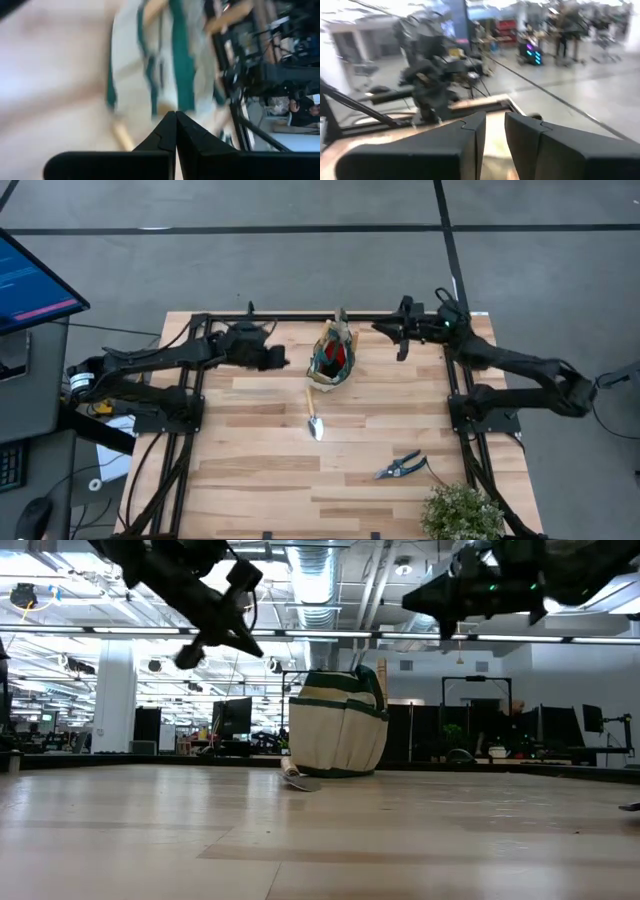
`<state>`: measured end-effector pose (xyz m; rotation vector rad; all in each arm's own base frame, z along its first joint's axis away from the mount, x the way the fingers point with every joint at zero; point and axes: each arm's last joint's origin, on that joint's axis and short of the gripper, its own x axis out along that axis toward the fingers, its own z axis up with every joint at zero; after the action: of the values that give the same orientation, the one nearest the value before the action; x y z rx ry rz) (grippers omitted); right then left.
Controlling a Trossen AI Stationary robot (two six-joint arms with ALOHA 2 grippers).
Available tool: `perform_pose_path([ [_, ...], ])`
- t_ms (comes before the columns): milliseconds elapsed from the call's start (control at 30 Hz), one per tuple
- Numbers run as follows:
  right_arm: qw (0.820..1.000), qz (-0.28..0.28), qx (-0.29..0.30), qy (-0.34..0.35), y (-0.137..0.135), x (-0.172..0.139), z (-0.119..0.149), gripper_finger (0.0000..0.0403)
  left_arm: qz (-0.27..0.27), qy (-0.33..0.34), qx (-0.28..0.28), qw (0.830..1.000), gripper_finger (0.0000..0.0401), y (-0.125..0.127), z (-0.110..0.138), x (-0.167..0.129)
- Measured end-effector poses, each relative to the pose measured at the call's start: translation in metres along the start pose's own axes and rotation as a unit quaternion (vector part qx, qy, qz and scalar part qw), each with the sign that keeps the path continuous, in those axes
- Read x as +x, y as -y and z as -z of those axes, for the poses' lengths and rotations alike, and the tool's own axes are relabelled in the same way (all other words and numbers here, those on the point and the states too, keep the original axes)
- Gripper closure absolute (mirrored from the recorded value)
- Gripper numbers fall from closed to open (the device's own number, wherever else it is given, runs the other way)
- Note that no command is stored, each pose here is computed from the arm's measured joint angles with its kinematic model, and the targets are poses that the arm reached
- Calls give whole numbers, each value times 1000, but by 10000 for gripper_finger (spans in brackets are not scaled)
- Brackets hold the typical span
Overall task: Pick & Place Garden tools in Gardening bag
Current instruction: Put the brown trowel into the gardening bag
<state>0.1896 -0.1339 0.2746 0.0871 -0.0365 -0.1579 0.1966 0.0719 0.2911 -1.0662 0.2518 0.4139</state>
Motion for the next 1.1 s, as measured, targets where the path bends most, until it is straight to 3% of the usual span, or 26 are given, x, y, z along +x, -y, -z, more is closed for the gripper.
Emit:
perform_pose_path([
  [200, 996, 68, 27, -56, -21, -21, -3, 337, -46, -110, -123, 985, 399, 6, 42, -1],
  [300, 992, 91, 38, -77, -29, -24, -1, 337, -63, -138, -127, 980, 396, 14, 66, 8],
  [467, 990, 95, 40, -95, -39, -20, 4, 337, -67, -106, -102, 987, 371, 24, 92, 29],
  [600, 990, 77, 50, -105, -46, -15, 8, 333, -48, -94, -100, 989, 326, 27, 97, 45],
  [767, 988, 82, 53, -123, -52, -13, 12, 308, -26, -74, -95, 992, 241, 28, 92, 57],
  [933, 986, 76, 56, -135, -56, -13, 15, 281, -73, -101, -85, 989, 156, 14, 95, 70],
  [1100, 986, 75, 61, -137, -57, -13, 15, 264, -126, -110, -99, 981, 124, -4, 104, 93],
])
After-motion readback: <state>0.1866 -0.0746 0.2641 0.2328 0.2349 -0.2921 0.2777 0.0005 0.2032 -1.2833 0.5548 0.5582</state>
